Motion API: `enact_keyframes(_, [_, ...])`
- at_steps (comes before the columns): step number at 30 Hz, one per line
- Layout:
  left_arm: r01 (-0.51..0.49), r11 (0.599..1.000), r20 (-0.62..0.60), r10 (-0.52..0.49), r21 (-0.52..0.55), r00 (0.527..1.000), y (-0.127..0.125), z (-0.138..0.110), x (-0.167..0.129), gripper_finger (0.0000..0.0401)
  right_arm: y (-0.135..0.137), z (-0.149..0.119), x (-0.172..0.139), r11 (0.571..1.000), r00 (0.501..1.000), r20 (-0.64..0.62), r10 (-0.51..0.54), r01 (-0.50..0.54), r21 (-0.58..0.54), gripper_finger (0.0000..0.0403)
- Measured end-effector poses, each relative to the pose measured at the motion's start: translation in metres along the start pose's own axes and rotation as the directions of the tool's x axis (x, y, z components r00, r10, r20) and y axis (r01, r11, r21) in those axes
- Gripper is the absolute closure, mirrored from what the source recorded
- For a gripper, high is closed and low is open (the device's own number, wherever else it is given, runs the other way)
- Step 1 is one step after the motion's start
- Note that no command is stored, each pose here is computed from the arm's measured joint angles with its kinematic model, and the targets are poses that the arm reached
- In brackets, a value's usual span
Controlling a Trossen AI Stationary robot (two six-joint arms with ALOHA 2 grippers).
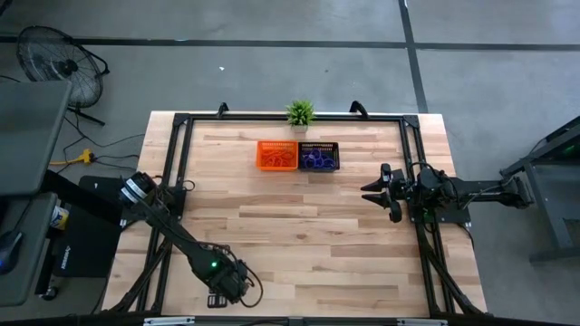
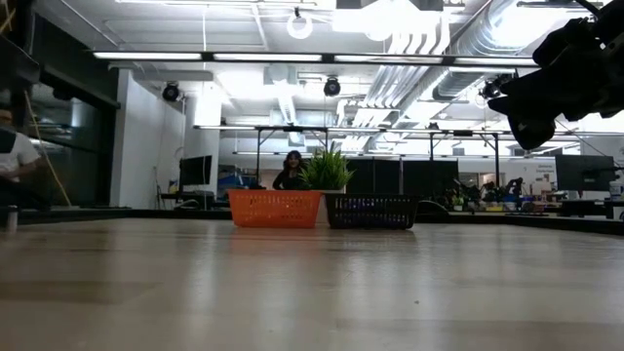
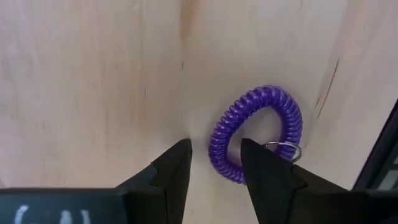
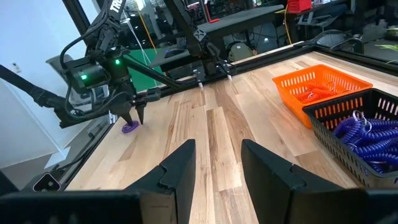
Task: Sort spring keychains into baskets
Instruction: Put the purple spring keychain into the black basket
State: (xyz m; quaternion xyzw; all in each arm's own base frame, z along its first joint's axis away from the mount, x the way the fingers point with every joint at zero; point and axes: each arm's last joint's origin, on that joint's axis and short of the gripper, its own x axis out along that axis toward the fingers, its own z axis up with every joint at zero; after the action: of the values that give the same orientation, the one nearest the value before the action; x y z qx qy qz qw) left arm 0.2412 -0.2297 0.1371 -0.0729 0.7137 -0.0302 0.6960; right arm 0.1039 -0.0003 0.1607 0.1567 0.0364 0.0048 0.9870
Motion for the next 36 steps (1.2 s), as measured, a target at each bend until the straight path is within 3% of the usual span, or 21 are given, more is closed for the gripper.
enact_keyframes(9, [-0.162,0.986,0.122,0.156,0.043,0.980,0.0055,0.0025,0.0016,0.0258,0.0000,0.0000,0.0000,1.000,1.000,0.001,0.000,0.000,0.000,0.0279])
enact_keyframes(20, [-0.172,0.974,0.133,0.153,0.150,0.979,0.0061,0.0039,0.0021,0.0262,0.0000,0.0001,0.0000,1.000,1.000,0.001,0.000,0.000,0.000,0.0279])
enact_keyframes(29, [-0.183,0.952,0.131,0.154,0.247,0.979,0.0064,0.0050,0.0048,0.0328,0.0000,0.0001,0.0000,1.000,1.000,0.001,0.000,0.000,0.000,0.0279])
enact_keyframes(36, [-0.168,0.955,0.132,0.139,0.243,0.981,0.0073,0.0075,0.0046,0.0384,0.0000,0.0001,0.0000,1.000,1.000,0.001,0.000,0.000,0.000,0.0279])
